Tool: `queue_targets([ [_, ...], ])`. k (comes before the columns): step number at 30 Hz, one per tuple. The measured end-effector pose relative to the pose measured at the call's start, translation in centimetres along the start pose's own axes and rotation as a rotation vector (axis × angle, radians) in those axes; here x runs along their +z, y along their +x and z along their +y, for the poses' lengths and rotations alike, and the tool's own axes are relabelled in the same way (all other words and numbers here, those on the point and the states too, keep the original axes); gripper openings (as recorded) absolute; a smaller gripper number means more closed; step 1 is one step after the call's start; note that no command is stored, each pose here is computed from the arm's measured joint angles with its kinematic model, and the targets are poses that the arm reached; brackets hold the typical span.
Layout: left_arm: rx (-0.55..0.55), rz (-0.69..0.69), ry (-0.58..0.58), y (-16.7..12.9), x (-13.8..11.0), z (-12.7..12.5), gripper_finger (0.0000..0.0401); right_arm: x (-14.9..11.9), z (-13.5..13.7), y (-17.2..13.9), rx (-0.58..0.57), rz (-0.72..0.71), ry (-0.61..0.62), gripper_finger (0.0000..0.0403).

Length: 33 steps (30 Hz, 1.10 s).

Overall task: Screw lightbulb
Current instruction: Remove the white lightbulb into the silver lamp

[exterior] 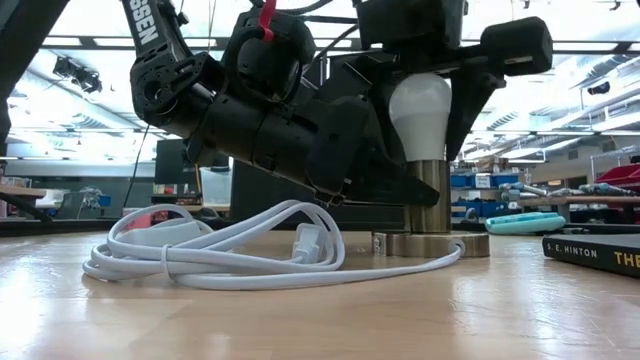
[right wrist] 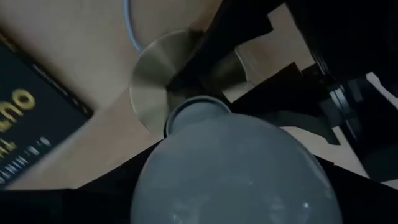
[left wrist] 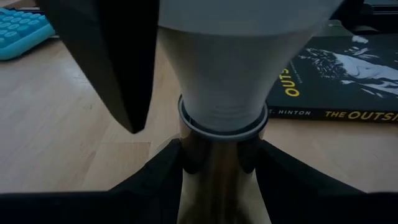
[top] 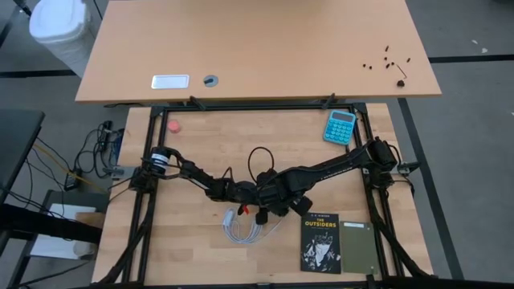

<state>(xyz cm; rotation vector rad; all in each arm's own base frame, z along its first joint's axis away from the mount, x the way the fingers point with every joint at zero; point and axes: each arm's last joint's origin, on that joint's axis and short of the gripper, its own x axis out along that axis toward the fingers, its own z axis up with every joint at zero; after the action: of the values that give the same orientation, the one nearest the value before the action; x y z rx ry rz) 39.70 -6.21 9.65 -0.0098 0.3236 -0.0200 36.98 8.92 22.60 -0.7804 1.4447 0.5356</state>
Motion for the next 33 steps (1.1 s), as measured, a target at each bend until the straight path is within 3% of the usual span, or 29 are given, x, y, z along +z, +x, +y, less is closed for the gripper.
queue_targets([
  [7, -0.006, -0.001, 0.003, 0.0, 0.0, 0.0, 0.0178, 0.0, 0.0, -0.1, -0.011, 0.005, -0.053, 0.0270],
  [13, -0.010, 0.000, 0.003, 0.0, 0.0, 0.0, 0.0178, 0.0, 0.0, -0.4, -0.008, 0.006, 0.070, 0.0281],
  [23, -0.010, 0.000, -0.019, 0.0, 0.0, -0.1, 0.0178, 0.4, -0.6, -4.8, -0.003, -0.065, 0.192, 0.0332],
  [33, -0.010, 0.002, -0.022, 0.0, 0.0, -0.1, 0.0178, -0.7, -0.9, -10.6, -0.050, -0.067, 0.348, 0.0328],
])
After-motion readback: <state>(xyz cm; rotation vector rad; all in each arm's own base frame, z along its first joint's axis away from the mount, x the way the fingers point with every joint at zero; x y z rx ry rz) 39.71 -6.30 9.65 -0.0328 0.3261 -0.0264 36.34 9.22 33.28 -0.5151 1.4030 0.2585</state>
